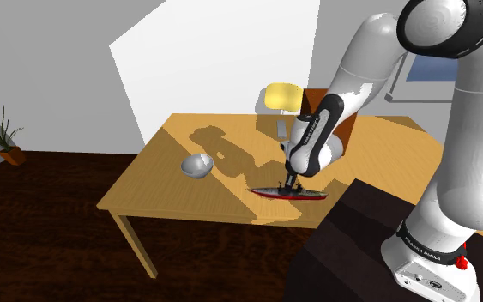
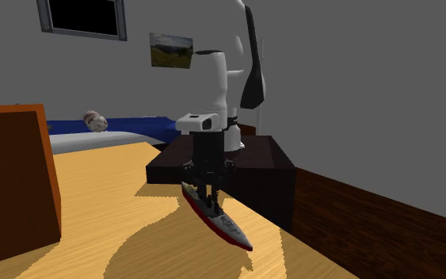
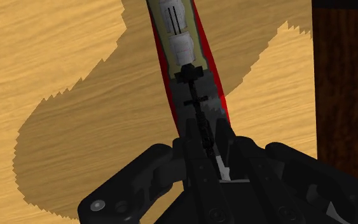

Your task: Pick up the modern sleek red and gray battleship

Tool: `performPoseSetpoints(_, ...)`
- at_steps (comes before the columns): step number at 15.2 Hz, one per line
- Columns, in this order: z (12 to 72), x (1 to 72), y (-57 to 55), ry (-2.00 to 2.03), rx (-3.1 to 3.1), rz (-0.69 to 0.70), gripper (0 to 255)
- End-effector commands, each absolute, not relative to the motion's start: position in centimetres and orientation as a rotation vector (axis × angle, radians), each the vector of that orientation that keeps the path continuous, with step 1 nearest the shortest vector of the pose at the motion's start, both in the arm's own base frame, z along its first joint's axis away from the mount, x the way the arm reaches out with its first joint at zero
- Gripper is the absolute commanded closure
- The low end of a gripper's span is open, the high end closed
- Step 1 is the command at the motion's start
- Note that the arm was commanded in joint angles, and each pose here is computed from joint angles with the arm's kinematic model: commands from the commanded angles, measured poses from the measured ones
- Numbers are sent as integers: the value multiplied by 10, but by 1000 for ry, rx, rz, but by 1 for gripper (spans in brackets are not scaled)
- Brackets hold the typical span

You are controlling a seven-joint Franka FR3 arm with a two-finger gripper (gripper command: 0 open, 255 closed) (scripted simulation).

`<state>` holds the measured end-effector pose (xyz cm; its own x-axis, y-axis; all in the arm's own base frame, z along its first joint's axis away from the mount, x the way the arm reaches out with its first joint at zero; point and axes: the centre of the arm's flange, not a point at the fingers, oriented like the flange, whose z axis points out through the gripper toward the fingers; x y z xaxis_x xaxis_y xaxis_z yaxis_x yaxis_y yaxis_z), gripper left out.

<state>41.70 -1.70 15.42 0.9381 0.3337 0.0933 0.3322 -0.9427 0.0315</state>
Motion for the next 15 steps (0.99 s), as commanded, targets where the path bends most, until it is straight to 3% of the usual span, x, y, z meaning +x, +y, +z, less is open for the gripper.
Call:
performPoseSetpoints(1, 162, 417, -17, 528, 3078, 152, 255)
performPoseSetpoints(15, 231, 417, -17, 528, 3078, 152, 255)
